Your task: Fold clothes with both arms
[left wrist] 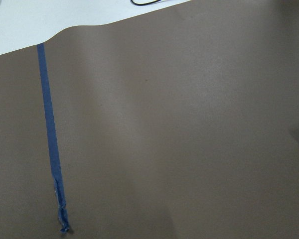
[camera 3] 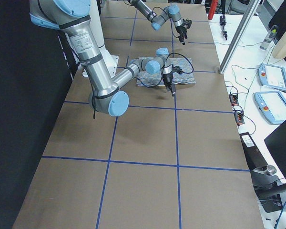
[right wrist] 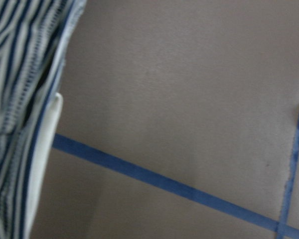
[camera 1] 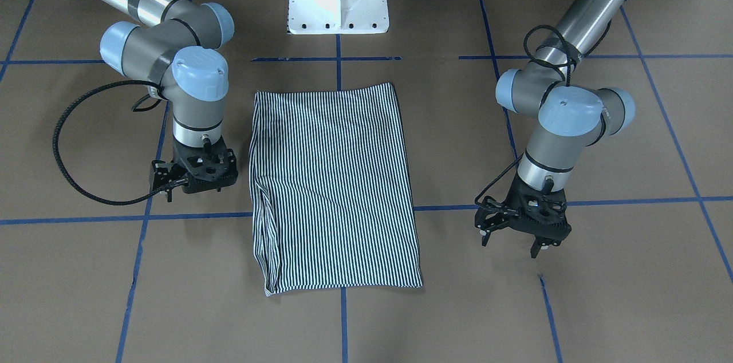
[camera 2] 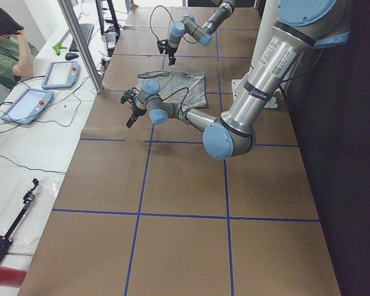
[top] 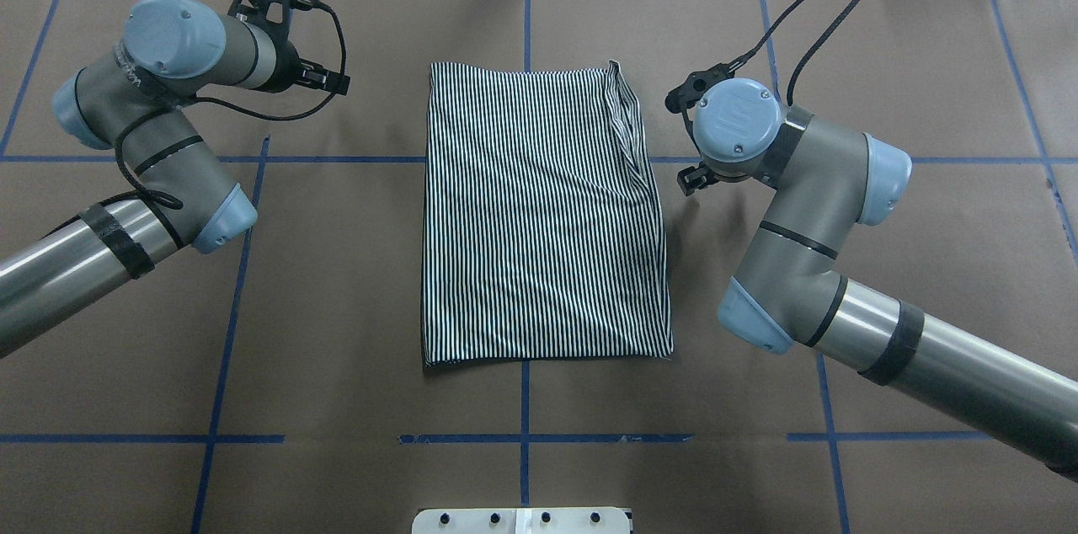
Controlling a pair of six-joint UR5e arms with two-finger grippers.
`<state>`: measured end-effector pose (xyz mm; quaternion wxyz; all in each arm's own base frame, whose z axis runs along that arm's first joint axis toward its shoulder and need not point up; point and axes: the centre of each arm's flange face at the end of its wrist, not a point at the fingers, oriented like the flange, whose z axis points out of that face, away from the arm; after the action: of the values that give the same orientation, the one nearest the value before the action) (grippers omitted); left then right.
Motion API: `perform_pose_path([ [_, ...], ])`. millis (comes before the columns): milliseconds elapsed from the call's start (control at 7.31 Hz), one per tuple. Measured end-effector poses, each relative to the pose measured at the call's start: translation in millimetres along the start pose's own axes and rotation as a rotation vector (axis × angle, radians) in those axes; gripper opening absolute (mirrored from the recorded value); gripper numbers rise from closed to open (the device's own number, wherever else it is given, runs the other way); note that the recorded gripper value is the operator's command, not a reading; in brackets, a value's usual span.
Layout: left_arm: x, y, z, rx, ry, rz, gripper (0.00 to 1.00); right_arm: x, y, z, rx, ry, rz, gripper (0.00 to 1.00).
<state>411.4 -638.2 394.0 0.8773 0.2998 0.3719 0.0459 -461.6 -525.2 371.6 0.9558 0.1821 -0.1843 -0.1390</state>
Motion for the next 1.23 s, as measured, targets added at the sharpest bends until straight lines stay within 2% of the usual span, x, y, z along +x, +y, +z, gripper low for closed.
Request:
perform_pose_path([
  [274, 1.6, -1.0, -1.7, 0.004, 0.004, 0.001, 1.0, 2.5, -7.4, -5.7, 0.01, -0.015, 0.02, 1.0],
  [411, 4.6, -3.3, -5.7, 0.011, 0.01, 0.002, 1.0, -6.4, -19.4, -18.8, 0.023, -0.043, 0.052, 1.0],
  [547, 11.0, -7.4, -13.7, 0.023, 0.024, 0.0, 1.0, -18.8, -33.0, -37.5, 0.041, -0.097, 0.101, 1.0],
  [821, 29.4, -15.4, -34.8, 0.035, 0.077, -0.032, 1.0, -38.5, -47.7, -65.9, 0.103, -0.247, 0.22, 1.0],
  [958, 44.7, -17.6, -48.1, 0.042, 0.114, -0.064, 1.0, -43.2, -50.6, -76.6, 0.121, -0.294, 0.283, 1.0],
  [1232, 85.2, 5.9, -78.3, 0.014, 0.216, -0.157, 1.0, -51.5, -32.9, -101.2, 0.144, -0.395, 0.433, 1.0],
])
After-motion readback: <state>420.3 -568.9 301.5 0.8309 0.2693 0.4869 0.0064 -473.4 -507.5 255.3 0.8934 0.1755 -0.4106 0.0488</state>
